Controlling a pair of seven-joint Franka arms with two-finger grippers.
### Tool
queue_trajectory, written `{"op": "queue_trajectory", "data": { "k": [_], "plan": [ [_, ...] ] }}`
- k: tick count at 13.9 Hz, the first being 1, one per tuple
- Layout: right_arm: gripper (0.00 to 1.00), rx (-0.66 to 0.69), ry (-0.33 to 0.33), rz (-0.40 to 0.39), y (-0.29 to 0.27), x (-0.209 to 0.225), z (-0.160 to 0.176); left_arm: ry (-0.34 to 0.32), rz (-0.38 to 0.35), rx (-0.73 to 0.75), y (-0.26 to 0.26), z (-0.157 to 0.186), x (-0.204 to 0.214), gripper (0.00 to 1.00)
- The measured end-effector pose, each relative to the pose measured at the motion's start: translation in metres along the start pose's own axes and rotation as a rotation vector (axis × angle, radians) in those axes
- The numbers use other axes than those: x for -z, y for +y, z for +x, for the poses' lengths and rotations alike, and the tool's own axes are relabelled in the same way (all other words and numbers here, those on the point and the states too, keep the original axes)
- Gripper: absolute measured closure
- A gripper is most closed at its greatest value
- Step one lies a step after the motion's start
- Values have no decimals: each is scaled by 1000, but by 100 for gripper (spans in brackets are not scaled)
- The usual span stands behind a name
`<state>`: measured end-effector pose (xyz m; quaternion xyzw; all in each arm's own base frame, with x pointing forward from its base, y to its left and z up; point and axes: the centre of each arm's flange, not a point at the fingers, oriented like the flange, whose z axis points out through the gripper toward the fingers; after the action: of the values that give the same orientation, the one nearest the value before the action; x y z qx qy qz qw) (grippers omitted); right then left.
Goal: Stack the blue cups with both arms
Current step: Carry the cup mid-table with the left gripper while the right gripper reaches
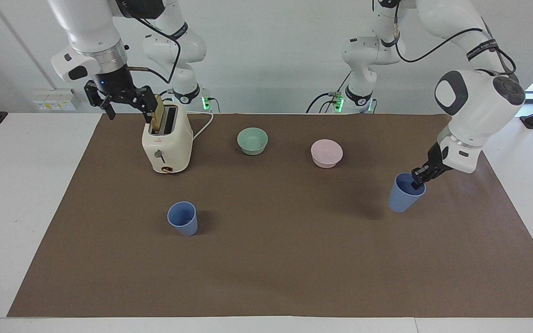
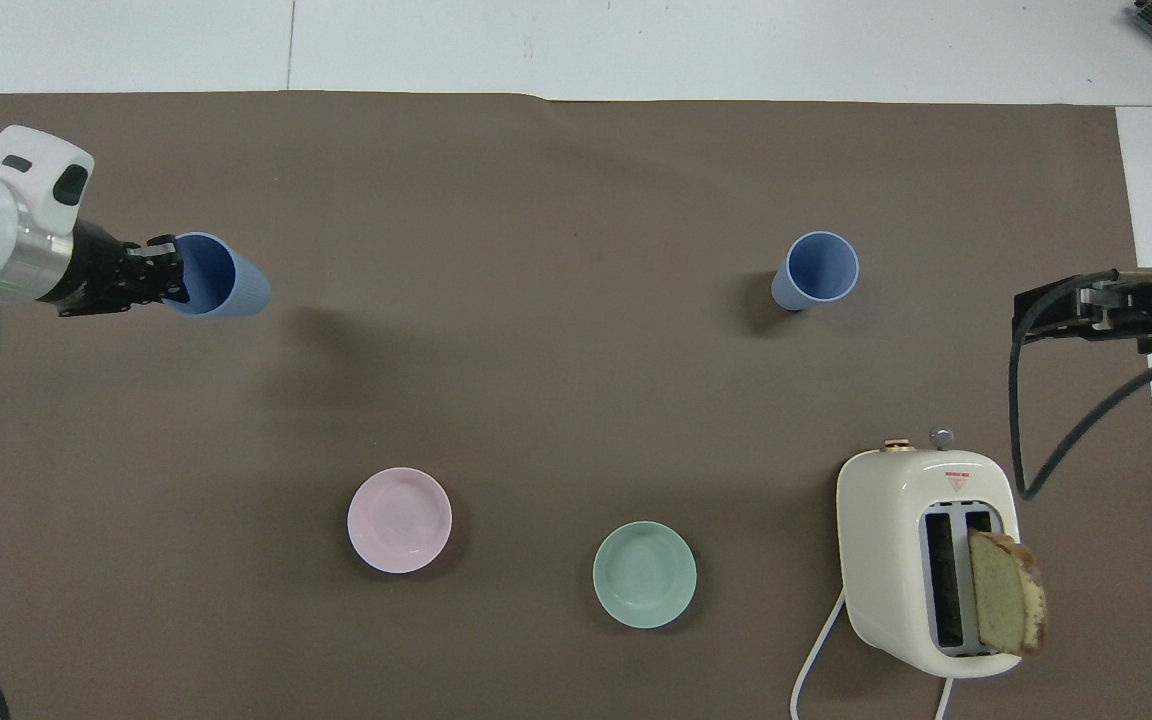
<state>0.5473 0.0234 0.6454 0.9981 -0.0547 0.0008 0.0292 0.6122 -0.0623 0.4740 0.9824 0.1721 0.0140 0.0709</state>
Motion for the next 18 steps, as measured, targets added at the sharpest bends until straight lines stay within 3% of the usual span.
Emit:
{"op": "queue_trajectory", "data": {
  "k": [8,12,18],
  "plan": [
    [0,5,48,11,-4,-13,17,-30,-3,105,176,-113,-52,96],
    [0,13,72,23,-11,-43,42,-43,11,94,211,-138,-98,96],
    [0,39,85,41,-31,-94,76,-35,3,79,226,-151,-120,96]
  ]
}}
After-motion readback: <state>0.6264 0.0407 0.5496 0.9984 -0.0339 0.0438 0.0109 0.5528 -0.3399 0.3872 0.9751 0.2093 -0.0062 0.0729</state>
